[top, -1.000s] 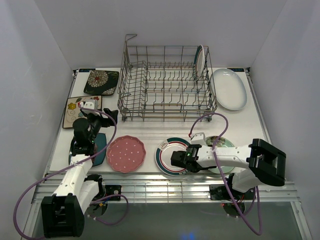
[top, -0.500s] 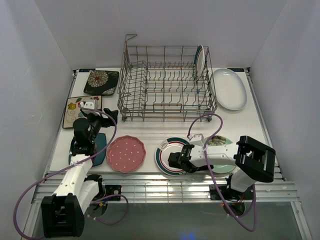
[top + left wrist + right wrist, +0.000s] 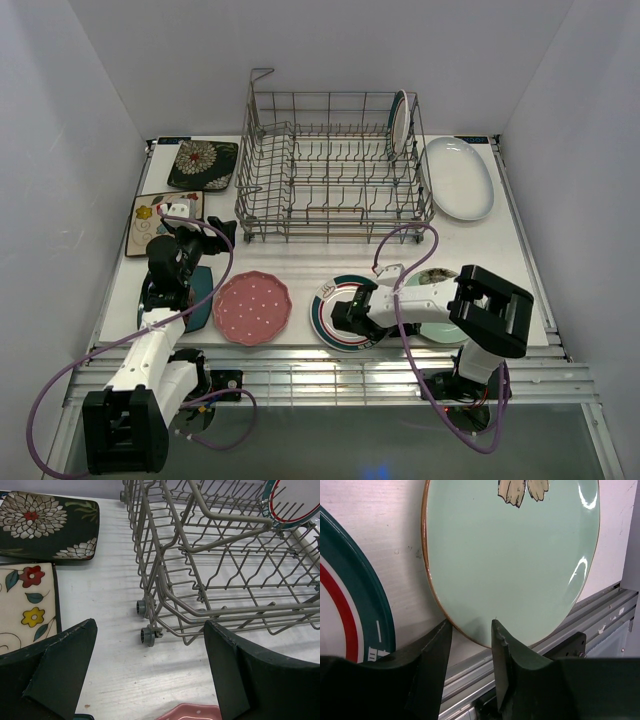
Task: Load the plates into the dish rack
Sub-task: Pick up the plate at the center of the board.
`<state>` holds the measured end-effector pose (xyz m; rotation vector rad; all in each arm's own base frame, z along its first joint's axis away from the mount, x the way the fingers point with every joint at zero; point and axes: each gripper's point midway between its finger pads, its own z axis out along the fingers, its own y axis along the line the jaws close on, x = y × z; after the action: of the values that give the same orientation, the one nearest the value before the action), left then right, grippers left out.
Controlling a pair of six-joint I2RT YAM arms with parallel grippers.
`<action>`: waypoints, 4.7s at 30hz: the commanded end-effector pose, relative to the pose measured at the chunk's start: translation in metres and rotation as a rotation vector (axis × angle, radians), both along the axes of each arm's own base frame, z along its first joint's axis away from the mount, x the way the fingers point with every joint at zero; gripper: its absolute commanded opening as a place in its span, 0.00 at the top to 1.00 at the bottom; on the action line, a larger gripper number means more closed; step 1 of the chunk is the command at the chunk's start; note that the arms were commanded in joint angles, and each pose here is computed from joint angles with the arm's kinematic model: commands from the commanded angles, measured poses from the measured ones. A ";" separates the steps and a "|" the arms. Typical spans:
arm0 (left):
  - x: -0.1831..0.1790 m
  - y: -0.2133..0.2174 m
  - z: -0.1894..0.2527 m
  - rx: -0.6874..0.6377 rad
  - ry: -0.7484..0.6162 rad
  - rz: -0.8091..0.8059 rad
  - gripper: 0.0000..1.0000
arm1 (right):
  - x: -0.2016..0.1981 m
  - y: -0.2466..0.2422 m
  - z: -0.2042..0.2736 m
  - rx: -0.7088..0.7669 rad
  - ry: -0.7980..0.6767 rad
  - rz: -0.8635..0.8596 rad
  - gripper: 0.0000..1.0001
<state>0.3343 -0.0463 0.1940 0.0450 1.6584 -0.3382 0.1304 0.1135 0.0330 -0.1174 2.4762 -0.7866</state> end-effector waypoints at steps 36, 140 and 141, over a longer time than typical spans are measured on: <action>0.010 0.010 0.012 0.007 -0.012 0.064 0.02 | 0.060 0.009 0.010 -0.080 -0.103 0.053 0.56; 0.014 0.032 0.033 0.319 -0.131 0.100 0.02 | 0.068 -0.005 0.033 0.049 -0.178 -0.038 0.92; 0.014 0.031 0.032 0.321 -0.129 0.096 0.02 | 0.068 -0.005 0.035 0.059 -0.183 -0.042 0.92</action>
<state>0.3445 -0.0189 0.1998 0.2226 1.6235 -0.0338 0.1940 0.1046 0.0564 -0.0730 2.3787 -0.7841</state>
